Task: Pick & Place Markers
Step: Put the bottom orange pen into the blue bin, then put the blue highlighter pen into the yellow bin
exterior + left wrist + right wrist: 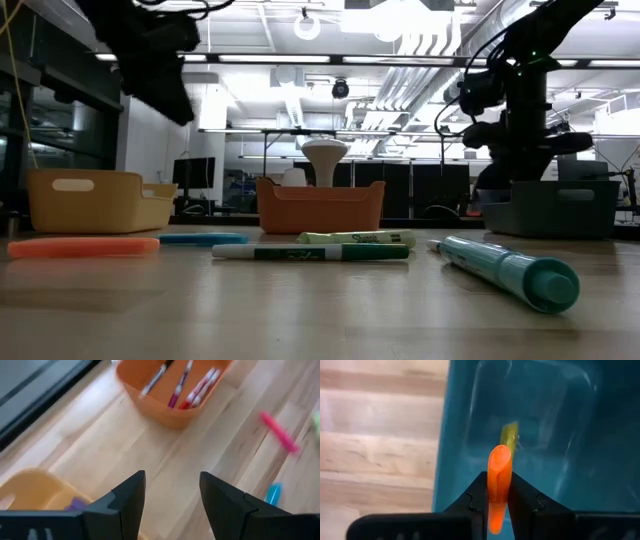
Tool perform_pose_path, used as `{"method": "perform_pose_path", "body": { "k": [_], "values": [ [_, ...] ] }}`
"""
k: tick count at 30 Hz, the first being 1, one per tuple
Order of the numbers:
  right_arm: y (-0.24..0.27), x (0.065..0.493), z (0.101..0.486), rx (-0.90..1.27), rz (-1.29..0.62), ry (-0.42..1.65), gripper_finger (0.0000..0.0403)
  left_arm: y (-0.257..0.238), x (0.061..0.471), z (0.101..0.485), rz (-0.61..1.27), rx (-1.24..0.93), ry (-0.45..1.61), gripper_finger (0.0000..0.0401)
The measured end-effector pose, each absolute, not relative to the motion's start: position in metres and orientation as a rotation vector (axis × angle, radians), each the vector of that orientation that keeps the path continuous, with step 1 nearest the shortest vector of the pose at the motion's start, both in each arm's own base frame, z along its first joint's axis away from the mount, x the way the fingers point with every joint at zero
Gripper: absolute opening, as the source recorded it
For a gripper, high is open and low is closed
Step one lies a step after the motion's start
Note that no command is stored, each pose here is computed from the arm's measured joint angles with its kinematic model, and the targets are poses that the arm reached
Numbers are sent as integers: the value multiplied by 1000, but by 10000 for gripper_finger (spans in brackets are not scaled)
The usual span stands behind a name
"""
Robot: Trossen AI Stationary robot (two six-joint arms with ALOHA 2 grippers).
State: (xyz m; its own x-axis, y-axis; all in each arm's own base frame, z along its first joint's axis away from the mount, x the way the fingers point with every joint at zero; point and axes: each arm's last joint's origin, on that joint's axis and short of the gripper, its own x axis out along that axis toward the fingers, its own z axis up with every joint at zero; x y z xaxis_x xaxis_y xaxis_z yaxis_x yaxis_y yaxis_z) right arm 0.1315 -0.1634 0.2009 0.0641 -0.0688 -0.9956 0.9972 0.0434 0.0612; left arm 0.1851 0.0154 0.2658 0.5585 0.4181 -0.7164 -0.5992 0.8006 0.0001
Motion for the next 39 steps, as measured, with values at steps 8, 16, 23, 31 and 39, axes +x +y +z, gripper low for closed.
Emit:
{"method": "perform_pose_path", "body": {
  "k": [8,16,23,31,39],
  "values": [
    [-160,129,201,1228,-1193,1151,63,14,186,265,560,-252,777,186],
    [-159,129,201,1251,-1180,1149,105,14,187,265,536,-237,788,186],
    [-158,130,203,1225,-1101,1157,108,13,187,265,493,-260,799,186],
    [-147,121,226,1081,-1017,1061,109,12,183,262,502,-314,848,186],
    [-125,120,259,811,-651,884,109,11,183,261,495,-391,849,186]
  ]
}}
